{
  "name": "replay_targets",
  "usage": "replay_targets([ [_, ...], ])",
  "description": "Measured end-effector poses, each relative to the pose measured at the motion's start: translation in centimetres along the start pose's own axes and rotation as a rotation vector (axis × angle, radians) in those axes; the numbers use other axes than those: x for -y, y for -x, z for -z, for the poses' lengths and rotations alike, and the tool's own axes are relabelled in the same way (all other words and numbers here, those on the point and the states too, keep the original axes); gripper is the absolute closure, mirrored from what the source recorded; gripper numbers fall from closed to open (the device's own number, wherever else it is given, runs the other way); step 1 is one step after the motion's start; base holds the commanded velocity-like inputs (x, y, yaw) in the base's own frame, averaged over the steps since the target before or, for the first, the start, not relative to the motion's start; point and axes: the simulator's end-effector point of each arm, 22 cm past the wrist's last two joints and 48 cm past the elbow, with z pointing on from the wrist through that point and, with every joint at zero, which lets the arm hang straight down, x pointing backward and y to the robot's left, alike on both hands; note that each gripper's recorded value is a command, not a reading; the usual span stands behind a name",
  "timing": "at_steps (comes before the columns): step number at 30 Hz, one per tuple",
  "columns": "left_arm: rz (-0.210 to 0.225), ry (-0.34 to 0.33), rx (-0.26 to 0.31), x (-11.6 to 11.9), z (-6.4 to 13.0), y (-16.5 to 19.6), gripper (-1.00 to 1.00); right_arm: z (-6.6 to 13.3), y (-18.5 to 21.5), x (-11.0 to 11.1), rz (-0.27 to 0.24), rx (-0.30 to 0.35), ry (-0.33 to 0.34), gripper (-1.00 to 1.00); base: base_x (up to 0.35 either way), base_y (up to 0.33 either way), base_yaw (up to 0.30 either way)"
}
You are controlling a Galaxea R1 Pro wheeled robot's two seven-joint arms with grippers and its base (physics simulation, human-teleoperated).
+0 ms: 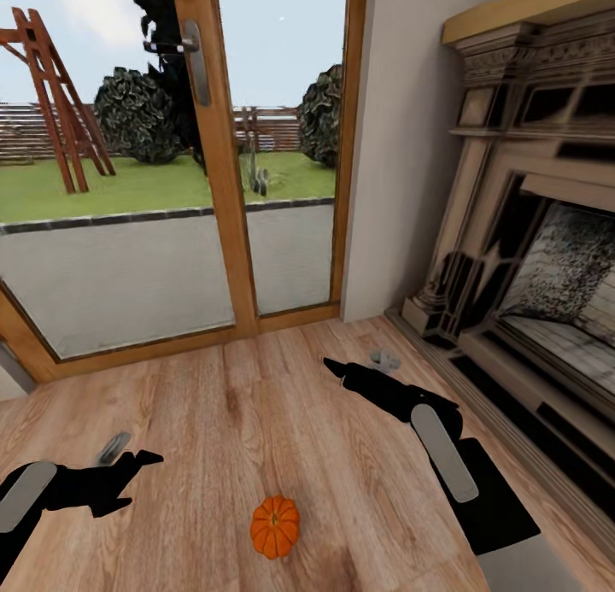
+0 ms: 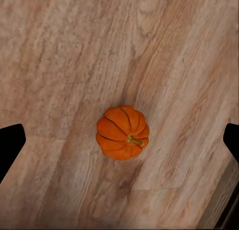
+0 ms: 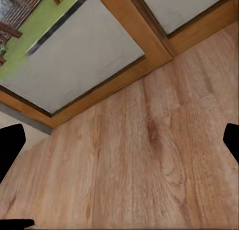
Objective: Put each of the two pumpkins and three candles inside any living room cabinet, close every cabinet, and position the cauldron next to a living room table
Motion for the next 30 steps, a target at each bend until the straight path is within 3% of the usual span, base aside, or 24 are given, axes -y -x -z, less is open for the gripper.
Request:
replay_targets([
  [5, 0.013, -0.093, 0.011, 1.4, 0.0, 0.3, -1.0, 0.6, 0.4, 0.3, -0.024, -0.004, 0.018, -1.0, 0.0, 0.0, 0.0],
  [10, 0.019, -0.108, 0.03, 1.7, -0.1, 0.6, -1.0, 1.8, 1.3, -1.3, -0.012, 0.027, 0.052, -1.0, 0.0, 0.0, 0.0],
  [17, 0.056, -0.088, 0.059, -0.1, -1.1, 0.9, -1.0, 2.5, 1.1, -2.0, -0.005, 0.043, 0.075, -1.0, 0.0, 0.0, 0.0],
  [24, 0.083, -0.158, 0.06, 0.3, -2.0, 1.0, -1.0, 1.7, 0.1, -1.2, -0.038, 0.023, 0.079, -1.0, 0.0, 0.0, 0.0],
  [30, 0.113, -0.145, 0.071, -1.3, -3.1, 0.9, -1.0, 1.2, -0.8, -0.9, -0.088, 0.005, 0.098, -1.0, 0.0, 0.0, 0.0],
])
